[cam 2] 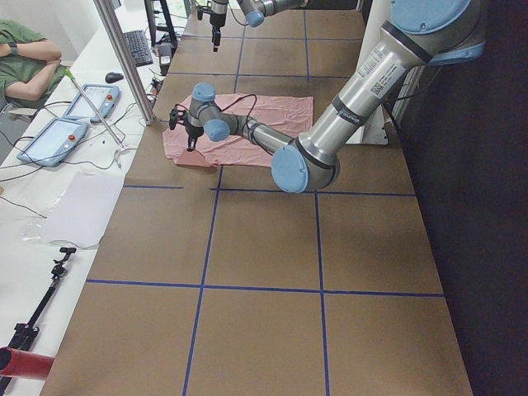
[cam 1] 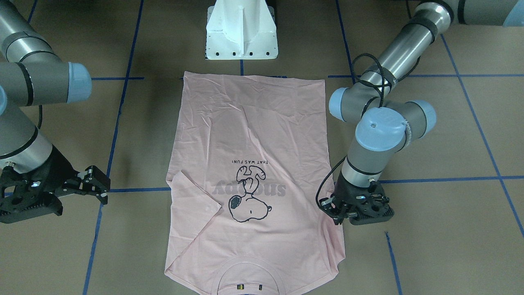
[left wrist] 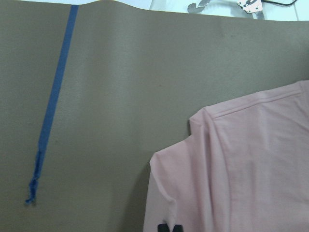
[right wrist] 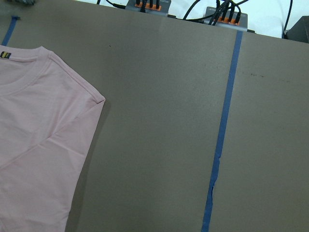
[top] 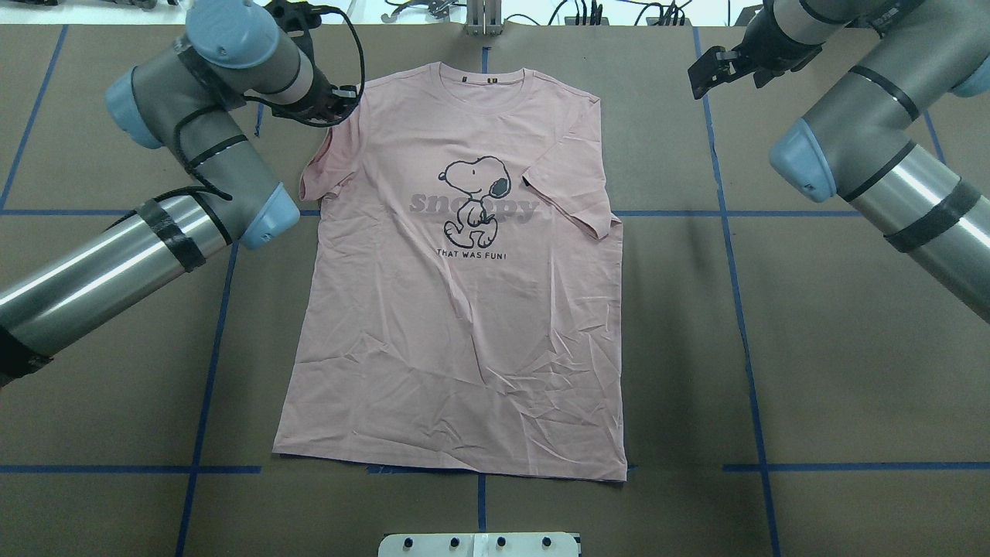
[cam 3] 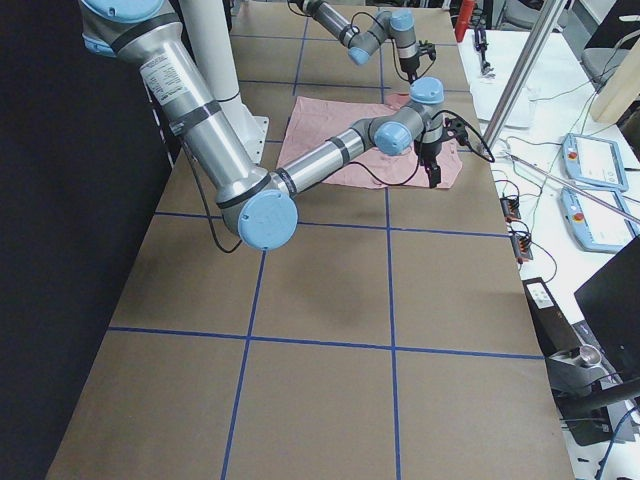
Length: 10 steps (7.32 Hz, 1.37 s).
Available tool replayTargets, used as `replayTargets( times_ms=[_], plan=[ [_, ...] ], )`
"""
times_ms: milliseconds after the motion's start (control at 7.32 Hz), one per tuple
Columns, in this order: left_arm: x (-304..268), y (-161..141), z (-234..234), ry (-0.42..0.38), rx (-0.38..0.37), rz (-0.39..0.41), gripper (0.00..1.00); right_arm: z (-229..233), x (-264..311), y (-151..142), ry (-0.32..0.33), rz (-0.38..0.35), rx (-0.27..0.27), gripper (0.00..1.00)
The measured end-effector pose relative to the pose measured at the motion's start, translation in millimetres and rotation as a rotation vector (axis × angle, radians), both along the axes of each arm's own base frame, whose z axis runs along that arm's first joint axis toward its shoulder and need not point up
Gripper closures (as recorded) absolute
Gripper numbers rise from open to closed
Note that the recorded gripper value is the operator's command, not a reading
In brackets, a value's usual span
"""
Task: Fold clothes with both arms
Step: 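Lower both grippers onto the shirt shoulders beside the collar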
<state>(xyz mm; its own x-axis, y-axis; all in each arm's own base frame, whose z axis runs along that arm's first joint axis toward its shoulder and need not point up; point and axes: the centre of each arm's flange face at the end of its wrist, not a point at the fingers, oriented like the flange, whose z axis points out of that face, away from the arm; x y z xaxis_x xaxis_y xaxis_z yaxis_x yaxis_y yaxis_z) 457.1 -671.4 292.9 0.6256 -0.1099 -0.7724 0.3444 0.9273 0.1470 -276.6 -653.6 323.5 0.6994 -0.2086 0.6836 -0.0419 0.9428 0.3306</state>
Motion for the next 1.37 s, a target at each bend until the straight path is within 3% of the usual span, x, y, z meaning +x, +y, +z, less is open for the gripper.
replayTargets(
  times_ms=[137,410,683,956,1229,1366],
  plan=[
    [21,8,-20,0.008,-0.034,-0.002,1.00,0,0,0,0.000,0.000,0.000,0.00],
    [58,18,-42,0.020,-0.078,-0.001,0.00,0,0,0,-0.001,0.002,-0.001,0.00],
    [69,21,-50,0.004,-0.022,0.046,0.00,-3,-3,3,-0.005,-0.002,0.003,0.00],
    [50,40,-48,0.008,0.055,0.106,0.00,-26,-30,28,-0.048,-0.012,-0.001,0.00],
    [4,91,-33,0.059,0.118,0.160,0.00,-66,-92,100,-0.121,0.054,-0.095,0.00],
    [-16,122,-25,0.086,0.130,0.170,0.00,-87,-123,162,-0.143,0.089,-0.147,0.00]
  ],
)
